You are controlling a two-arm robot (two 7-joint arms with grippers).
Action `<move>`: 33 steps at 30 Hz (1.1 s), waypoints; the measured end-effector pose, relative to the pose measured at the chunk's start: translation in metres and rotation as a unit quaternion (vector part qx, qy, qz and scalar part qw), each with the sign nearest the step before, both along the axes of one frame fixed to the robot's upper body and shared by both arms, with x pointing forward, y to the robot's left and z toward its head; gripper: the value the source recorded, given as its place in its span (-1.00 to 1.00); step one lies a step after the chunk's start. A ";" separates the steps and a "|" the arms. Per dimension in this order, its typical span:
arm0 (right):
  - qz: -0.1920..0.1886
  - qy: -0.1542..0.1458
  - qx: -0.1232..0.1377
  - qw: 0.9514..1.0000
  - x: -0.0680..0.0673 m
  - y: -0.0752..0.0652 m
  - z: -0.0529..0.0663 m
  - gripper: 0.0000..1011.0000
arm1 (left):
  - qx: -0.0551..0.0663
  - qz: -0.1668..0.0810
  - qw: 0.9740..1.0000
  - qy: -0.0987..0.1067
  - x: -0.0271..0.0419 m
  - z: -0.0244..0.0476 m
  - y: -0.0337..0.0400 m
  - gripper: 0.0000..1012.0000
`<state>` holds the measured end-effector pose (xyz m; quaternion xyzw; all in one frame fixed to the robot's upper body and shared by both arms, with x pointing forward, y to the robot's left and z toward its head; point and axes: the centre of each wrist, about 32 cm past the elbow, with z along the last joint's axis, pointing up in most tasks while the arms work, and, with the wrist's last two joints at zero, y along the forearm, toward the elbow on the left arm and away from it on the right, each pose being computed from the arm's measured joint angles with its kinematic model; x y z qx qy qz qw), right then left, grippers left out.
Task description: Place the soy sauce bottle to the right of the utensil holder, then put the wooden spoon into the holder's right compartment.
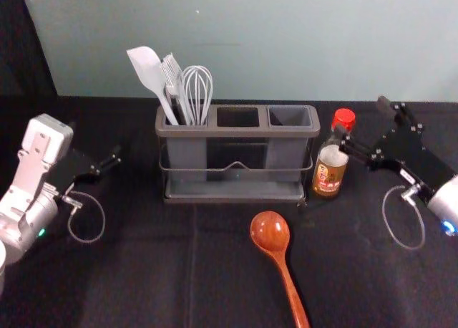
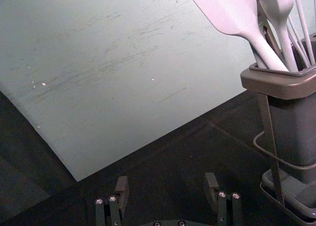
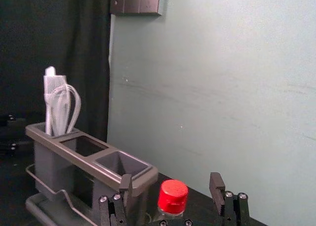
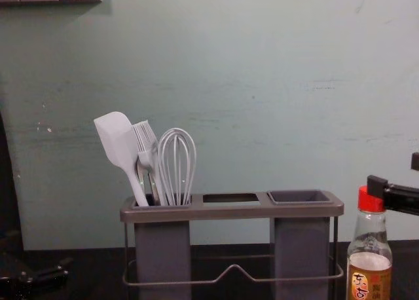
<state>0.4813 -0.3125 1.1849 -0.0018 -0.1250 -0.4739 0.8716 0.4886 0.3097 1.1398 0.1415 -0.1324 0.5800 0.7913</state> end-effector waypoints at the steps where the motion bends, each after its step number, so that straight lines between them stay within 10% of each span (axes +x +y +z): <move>1: 0.000 -0.005 -0.002 1.000 -0.006 0.001 0.002 0.98 | 0.000 0.000 1.000 0.000 0.0000 0.0000 0.0000 0.99; 16: 0.048 0.002 -0.036 0.998 -0.047 0.026 0.018 0.98 | 0.000 0.000 1.000 0.000 0.0000 0.0000 0.0000 0.99; 26: 0.057 0.070 -0.064 0.994 -0.057 0.046 0.032 0.98 | 0.000 0.000 1.000 0.000 0.0000 0.0000 0.0000 0.99; 33: 0.065 0.147 -0.100 0.982 -0.061 0.058 0.043 0.98 | 0.000 0.000 1.000 0.000 0.0000 0.0000 0.0000 0.99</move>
